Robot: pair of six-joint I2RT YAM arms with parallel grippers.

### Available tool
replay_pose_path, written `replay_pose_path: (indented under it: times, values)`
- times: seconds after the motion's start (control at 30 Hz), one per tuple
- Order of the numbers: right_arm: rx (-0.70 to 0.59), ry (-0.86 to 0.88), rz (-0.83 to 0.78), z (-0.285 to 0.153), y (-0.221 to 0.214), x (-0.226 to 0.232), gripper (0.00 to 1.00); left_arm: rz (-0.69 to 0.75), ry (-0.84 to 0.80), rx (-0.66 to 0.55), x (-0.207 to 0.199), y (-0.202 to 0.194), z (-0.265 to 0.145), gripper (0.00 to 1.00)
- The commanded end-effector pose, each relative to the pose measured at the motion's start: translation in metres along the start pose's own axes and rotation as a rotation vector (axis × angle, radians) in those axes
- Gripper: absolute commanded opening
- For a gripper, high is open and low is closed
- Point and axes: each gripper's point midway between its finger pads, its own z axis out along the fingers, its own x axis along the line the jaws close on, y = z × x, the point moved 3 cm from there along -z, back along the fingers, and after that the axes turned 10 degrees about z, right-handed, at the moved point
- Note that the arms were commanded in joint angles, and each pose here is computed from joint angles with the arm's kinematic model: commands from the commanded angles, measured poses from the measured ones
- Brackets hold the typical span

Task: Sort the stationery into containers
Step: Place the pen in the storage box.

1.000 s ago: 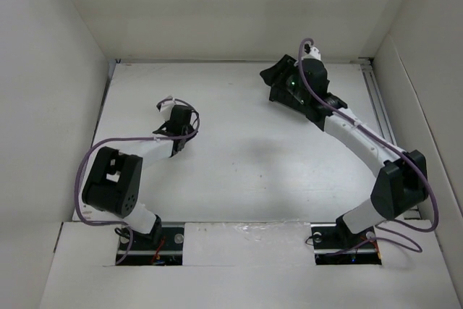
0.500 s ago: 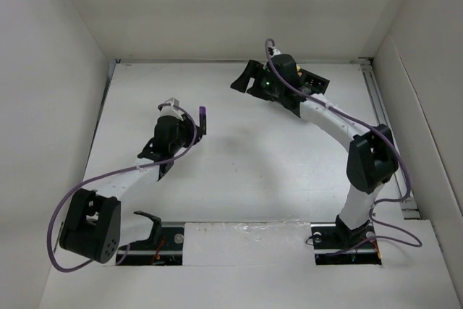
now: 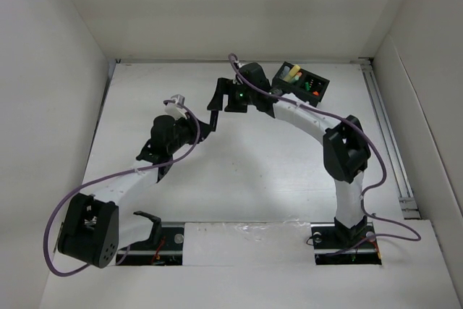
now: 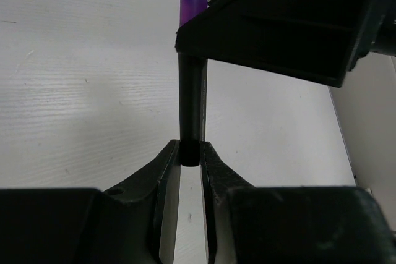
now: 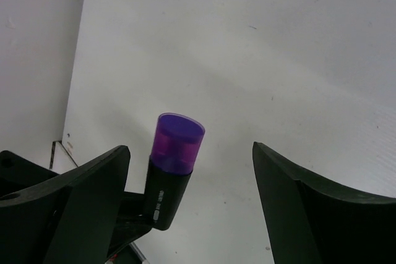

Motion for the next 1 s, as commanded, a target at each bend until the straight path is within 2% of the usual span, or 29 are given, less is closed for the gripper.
replay_pose_path:
  times: [0.0, 0.13, 0.23, 0.37, 0.4, 0.47, 0.5, 0.53, 0.67, 0.7, 0.73, 0.77, 0.87, 0.93, 0.97]
  values:
    - [0.015, 0.046, -0.036, -0.001, 0.004, 0.017, 0.86, 0.043, -0.069, -0.062, -0.013, 0.013, -0.007, 0.0]
    - [0.046, 0.072, -0.036, 0.004, 0.0, 0.02, 0.81, 0.047, -0.068, -0.083, -0.013, 0.017, -0.006, 0.0]
    - [0.061, 0.07, -0.032, 0.006, -0.002, 0.018, 0.68, 0.044, -0.063, -0.074, -0.012, 0.017, -0.002, 0.0]
    - [0.083, 0.08, -0.02, 0.011, -0.006, 0.016, 0.44, 0.036, -0.06, -0.087, -0.012, 0.02, 0.001, 0.0]
    - [0.074, 0.089, -0.025, 0.01, -0.003, 0.02, 0.33, 0.035, -0.06, -0.085, -0.012, 0.021, 0.003, 0.0]
    - [0.081, 0.082, -0.021, 0.01, -0.004, 0.018, 0.24, 0.036, -0.068, -0.081, -0.013, 0.022, 0.005, 0.01]
    - [0.072, 0.074, -0.01, 0.01, -0.003, 0.018, 0.19, 0.036, -0.068, -0.081, -0.013, 0.023, 0.005, 0.07]
    - [0.072, 0.074, -0.002, 0.012, -0.005, 0.015, 0.17, 0.045, -0.067, -0.081, -0.013, 0.022, 0.005, 0.23]
    - [-0.056, 0.015, 0.013, -0.006, 0.023, 0.009, 0.11, 0.061, -0.076, -0.1, -0.014, 0.026, 0.005, 0.64]
    - [-0.069, -0.003, 0.02, -0.005, 0.026, 0.0, 0.11, 0.062, -0.084, -0.096, -0.016, 0.026, 0.005, 0.67]
    - [-0.104, 0.001, 0.036, -0.015, 0.034, 0.003, 0.1, 0.071, -0.084, -0.096, -0.015, 0.026, 0.005, 0.8]
    - [-0.131, -0.004, 0.052, -0.021, 0.041, -0.001, 0.1, 0.078, -0.095, -0.119, -0.018, 0.031, 0.005, 1.0]
    - [-0.263, -0.058, 0.106, -0.046, 0.071, -0.025, 0.1, 0.082, -0.101, -0.131, -0.017, 0.031, 0.007, 1.0]
    - [-0.388, -0.159, 0.162, -0.068, 0.101, -0.058, 0.09, 0.093, -0.108, -0.117, -0.017, 0.027, 0.008, 1.0]
    - [-0.45, -0.164, 0.194, -0.086, 0.114, -0.06, 0.09, 0.093, -0.108, -0.117, -0.017, 0.027, 0.008, 1.0]
